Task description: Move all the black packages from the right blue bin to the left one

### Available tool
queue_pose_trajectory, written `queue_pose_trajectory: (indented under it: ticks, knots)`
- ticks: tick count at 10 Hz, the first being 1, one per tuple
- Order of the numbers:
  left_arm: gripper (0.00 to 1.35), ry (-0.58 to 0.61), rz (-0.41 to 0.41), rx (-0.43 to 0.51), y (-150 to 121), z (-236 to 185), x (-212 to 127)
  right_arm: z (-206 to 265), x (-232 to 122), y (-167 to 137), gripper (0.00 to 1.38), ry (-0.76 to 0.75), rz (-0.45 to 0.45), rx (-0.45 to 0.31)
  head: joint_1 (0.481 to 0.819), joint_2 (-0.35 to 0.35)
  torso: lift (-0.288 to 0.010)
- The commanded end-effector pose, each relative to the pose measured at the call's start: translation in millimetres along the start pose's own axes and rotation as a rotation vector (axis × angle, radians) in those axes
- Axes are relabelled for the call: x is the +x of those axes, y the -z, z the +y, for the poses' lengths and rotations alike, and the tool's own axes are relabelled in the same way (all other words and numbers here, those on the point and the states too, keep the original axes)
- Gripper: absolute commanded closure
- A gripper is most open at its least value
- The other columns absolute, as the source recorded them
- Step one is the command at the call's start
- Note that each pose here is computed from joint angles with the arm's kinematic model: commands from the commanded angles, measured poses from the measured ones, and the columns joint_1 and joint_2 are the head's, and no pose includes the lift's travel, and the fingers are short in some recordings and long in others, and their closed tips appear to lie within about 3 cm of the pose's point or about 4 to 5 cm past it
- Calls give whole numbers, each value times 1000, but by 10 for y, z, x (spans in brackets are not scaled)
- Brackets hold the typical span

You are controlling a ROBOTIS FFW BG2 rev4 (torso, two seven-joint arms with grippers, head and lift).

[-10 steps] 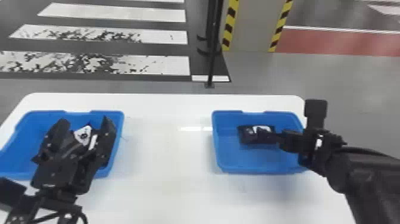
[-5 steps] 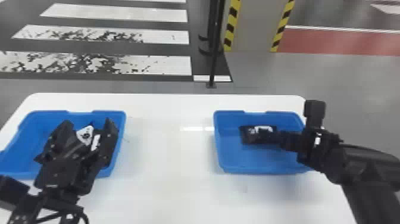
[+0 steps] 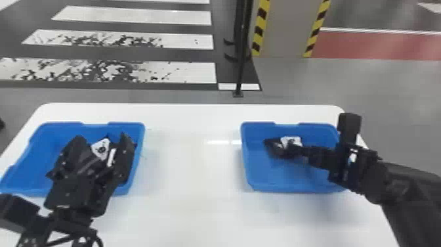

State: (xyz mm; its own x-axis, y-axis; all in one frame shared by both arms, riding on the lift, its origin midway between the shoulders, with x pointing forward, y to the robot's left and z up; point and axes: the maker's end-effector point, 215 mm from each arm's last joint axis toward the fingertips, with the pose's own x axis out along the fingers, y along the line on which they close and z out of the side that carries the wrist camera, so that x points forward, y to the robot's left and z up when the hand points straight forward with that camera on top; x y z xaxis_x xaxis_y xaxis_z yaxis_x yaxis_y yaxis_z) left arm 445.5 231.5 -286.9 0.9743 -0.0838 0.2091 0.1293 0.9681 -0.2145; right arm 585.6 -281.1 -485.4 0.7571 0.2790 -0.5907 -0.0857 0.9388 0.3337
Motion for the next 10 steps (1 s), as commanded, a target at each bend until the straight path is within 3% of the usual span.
queue_pose_trajectory:
  ticks: [1, 4, 7, 9, 10]
  knots:
    - [171, -6, -6, 2, -17, 26, -17, 118, 22, 90, 1161, -46, -12, 54, 695, -58, -140]
    - [171, -11, -27, 4, -81, 48, -28, 455, -150, -27, 1124, -128, -79, 55, 695, -29, -140]
    - [171, -13, -54, 1, -161, 47, -31, 1132, -536, -568, 1124, -300, -217, 29, 695, 8, -140]
    - [165, 2, -68, -68, -170, -82, -19, 1656, -769, -798, 1124, -469, -278, 60, 695, 45, -140]
    - [171, 29, -80, -159, -185, -262, 16, 1995, -858, -867, 1124, -595, -285, 85, 695, 61, -140]
